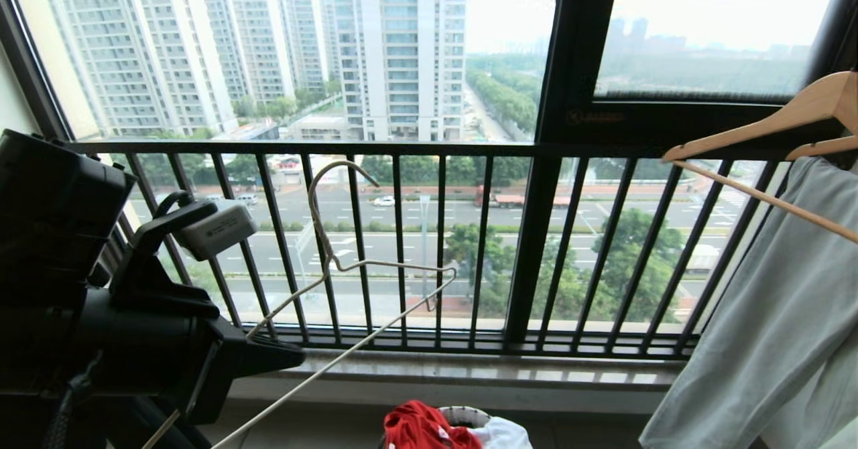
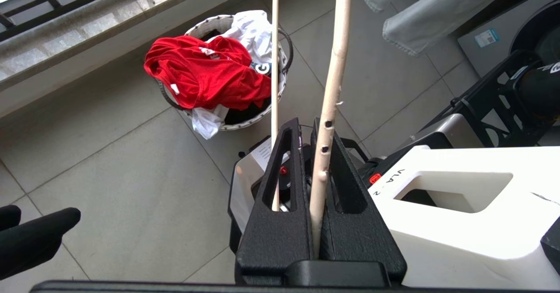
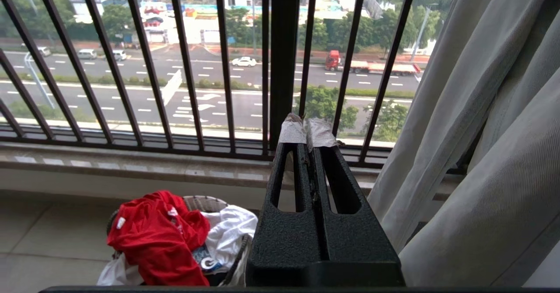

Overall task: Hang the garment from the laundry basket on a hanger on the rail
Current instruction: Pick up clothes from the basket

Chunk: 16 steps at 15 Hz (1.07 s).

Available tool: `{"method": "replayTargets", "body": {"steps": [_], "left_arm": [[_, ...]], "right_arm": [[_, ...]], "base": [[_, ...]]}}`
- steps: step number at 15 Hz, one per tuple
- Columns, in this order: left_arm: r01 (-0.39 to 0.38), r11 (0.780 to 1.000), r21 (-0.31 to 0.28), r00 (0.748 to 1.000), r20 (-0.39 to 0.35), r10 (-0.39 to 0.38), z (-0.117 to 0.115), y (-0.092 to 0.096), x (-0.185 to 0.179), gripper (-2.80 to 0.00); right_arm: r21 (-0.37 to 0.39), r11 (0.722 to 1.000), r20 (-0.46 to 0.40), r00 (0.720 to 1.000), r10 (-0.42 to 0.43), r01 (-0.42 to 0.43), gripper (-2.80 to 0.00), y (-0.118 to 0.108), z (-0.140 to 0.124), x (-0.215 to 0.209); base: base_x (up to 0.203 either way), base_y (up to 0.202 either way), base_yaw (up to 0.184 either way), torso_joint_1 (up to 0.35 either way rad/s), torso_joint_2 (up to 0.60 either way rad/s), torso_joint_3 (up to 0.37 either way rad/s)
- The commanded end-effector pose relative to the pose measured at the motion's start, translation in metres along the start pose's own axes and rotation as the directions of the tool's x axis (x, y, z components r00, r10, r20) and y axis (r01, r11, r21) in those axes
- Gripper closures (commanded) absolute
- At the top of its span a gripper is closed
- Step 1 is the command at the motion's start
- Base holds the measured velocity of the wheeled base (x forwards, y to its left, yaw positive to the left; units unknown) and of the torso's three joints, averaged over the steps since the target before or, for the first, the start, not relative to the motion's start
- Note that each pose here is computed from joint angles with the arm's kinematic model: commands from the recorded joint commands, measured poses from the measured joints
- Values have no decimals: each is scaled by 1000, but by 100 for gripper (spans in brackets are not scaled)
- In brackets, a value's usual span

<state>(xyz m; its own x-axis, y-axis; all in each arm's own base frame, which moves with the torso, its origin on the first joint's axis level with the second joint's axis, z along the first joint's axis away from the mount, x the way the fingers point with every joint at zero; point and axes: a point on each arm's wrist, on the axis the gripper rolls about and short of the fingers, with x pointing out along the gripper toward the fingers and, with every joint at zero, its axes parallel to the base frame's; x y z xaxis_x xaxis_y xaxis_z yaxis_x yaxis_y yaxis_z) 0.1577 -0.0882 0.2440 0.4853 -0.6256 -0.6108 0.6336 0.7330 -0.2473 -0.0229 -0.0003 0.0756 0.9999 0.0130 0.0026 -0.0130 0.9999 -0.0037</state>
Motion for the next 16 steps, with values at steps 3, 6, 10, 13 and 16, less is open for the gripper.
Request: {"method": "replayTargets", "body": {"steps": [3, 6, 10, 13, 16], "left_arm": [[3, 1000, -3, 1000, -11, -3, -1, 0, 2, 0], [4, 1000, -1, 1000, -7, -4, -1, 0, 1, 0], [4, 1000, 0, 1000, -5, -4, -1, 0, 0, 0], [4, 1000, 3, 1000, -1, -4, -1, -1, -1, 0], [6, 1000, 3, 1000, 1, -6, -1, -1, -1, 0]], "right_arm": [[7, 1000, -1, 1000, 0, 0, 0, 0, 0, 0], [7, 1000, -1, 1000, 1, -1, 0, 0, 0, 0], [7, 1000, -1, 1000, 0, 0, 0, 0, 0, 0], [7, 1000, -1, 1000, 1, -1, 0, 0, 0, 0], [7, 1000, -1, 1000, 1, -1, 0, 0, 0, 0]], "base": [[0, 0, 0, -145, 323, 178], [0, 0, 0, -153, 341, 184], [0, 0, 0, -167, 370, 204], [0, 0, 0, -195, 464, 259], [0, 0, 0, -232, 548, 312]]}}
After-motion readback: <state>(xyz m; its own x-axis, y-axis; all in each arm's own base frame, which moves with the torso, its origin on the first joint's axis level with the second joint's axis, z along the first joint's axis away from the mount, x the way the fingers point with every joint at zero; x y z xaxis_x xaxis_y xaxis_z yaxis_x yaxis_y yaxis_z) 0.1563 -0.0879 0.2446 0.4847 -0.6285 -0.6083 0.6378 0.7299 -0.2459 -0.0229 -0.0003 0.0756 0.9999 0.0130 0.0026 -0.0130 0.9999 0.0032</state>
